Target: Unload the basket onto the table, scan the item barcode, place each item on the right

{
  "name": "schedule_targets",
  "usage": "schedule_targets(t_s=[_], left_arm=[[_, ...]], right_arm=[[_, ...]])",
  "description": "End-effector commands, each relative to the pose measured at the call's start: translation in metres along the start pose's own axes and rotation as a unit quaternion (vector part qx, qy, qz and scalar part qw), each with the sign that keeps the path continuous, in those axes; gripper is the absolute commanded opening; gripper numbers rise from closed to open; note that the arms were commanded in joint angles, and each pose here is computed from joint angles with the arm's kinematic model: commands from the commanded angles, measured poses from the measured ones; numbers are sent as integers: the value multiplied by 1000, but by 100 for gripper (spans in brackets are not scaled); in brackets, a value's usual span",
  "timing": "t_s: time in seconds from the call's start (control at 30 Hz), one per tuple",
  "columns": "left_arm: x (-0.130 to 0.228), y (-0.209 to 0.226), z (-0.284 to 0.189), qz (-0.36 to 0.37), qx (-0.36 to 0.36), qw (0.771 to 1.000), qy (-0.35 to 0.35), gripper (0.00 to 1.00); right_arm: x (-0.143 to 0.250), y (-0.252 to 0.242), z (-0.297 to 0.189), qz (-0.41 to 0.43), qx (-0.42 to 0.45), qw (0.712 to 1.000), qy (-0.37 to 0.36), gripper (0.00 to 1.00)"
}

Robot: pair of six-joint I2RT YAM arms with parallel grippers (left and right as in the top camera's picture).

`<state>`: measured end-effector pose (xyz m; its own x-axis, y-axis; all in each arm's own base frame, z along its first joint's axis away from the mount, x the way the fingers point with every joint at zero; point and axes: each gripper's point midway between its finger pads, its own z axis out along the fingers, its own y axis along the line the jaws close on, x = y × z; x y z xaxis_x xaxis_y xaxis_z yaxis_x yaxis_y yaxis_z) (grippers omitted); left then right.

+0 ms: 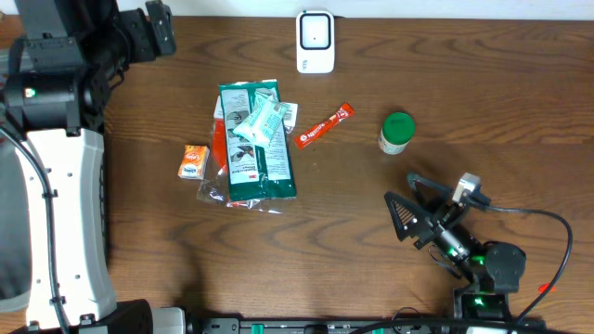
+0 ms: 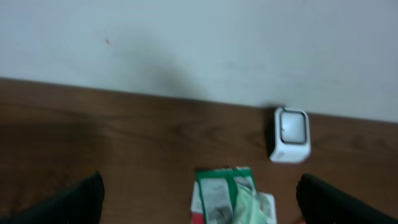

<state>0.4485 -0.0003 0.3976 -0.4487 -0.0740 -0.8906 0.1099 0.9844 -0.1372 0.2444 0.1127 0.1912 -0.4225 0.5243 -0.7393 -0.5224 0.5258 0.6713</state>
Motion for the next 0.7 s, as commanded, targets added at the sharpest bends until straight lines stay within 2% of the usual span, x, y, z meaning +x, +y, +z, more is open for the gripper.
schedule_targets(t_s=[0.0, 0.17, 0.37, 0.5, 0.67], left_arm=[[-2, -16, -12, -5, 41, 999, -1, 98], [0, -8, -11, -4, 19, 1000, 1, 98], [6, -2, -10, -6, 1, 1000, 13, 98], [19, 1, 0, 19, 2, 999, 32, 98], [46, 14, 26, 22, -14, 997, 75, 98]], right_arm=[[-6, -16, 5, -4, 56, 998, 15, 99], [-9, -50, 3, -43, 195, 973, 111, 99], [-54, -80, 0, -127, 333, 917, 179, 99], [-53, -112, 5, -130, 377, 882, 253, 99], [-34, -150, 23, -105, 384, 862, 315, 99]])
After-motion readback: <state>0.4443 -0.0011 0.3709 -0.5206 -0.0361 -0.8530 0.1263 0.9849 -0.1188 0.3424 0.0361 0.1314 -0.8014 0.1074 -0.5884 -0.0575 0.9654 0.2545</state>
